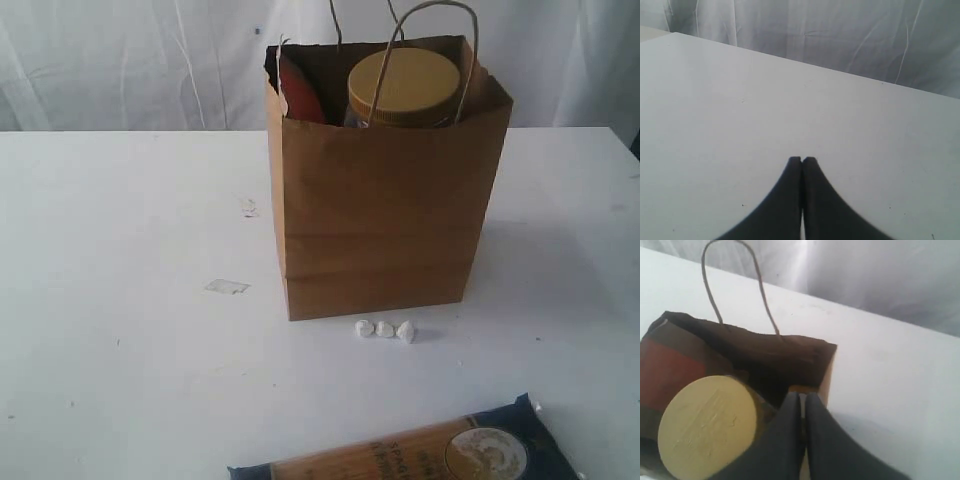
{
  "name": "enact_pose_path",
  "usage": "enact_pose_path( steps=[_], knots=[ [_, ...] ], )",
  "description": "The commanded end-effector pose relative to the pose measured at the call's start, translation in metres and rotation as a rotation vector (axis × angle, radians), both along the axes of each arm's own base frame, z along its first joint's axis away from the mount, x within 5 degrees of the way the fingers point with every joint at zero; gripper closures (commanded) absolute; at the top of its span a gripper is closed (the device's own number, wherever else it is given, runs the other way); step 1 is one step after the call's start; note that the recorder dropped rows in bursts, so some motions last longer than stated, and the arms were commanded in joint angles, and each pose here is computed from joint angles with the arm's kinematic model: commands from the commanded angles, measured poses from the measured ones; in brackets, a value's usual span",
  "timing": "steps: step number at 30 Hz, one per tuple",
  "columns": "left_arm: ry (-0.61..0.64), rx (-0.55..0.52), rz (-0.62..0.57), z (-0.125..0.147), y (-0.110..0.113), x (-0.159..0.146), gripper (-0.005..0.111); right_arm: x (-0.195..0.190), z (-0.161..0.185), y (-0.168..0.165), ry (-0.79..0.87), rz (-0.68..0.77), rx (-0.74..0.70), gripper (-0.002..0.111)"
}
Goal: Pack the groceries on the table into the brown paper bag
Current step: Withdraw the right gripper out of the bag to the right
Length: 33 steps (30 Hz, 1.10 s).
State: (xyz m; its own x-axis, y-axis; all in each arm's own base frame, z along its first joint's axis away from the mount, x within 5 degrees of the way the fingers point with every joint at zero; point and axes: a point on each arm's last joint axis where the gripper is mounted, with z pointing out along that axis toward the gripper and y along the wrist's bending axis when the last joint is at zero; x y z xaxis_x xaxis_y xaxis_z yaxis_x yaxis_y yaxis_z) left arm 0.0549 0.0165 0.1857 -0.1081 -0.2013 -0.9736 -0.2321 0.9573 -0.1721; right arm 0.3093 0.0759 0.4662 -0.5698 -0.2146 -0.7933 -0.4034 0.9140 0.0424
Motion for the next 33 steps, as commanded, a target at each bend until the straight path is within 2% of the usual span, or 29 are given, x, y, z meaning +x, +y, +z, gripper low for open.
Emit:
enact_pose_path(
  steps=[1, 6, 9, 12, 17, 21, 23, 26, 30, 33],
  knots=[
    [-0.008, 0.013, -0.012, 0.0, -0.001, 0.0, 0.107, -0.047, 0.029, -0.016, -0.133, -0.072, 0.002, 0.108],
    [-0.008, 0.013, -0.012, 0.0, -0.001, 0.0, 0.107, -0.097, 0.027, -0.026, -0.234, -0.093, 0.014, 0.108],
    [-0.008, 0.013, -0.012, 0.0, -0.001, 0.0, 0.107, -0.121, 0.012, -0.033, -0.277, -0.11, 0.01, 0.108],
    [-0.008, 0.013, -0.012, 0.0, -0.001, 0.0, 0.107, -0.143, -0.01, -0.038, -0.387, -0.136, 0.043, 0.108],
    [-0.008, 0.013, -0.012, 0.0, -0.001, 0.0, 0.107, -0.169, -0.07, -0.048, -0.597, -0.194, 0.101, 0.108],
    [-0.008, 0.013, -0.012, 0.0, -0.001, 0.0, 0.107, -0.167, -0.13, -0.05, -0.602, -0.232, 0.116, 0.108],
    [-0.008, 0.013, -0.012, 0.0, -0.001, 0.0, 0.107, -0.163, -0.152, -0.051, -0.594, -0.288, 0.208, 0.108],
    [-0.008, 0.013, -0.012, 0.0, -0.001, 0.0, 0.107, -0.154, -0.168, -0.053, -0.614, -0.362, 0.349, 0.108],
    [-0.008, 0.013, -0.012, 0.0, -0.001, 0.0, 0.107, -0.137, -0.184, -0.048, -0.521, -0.352, 0.309, 0.108],
    [-0.008, 0.013, -0.012, 0.0, -0.001, 0.0, 0.107, -0.126, -0.201, -0.035, -0.438, -0.237, 0.205, 0.108]
  ],
)
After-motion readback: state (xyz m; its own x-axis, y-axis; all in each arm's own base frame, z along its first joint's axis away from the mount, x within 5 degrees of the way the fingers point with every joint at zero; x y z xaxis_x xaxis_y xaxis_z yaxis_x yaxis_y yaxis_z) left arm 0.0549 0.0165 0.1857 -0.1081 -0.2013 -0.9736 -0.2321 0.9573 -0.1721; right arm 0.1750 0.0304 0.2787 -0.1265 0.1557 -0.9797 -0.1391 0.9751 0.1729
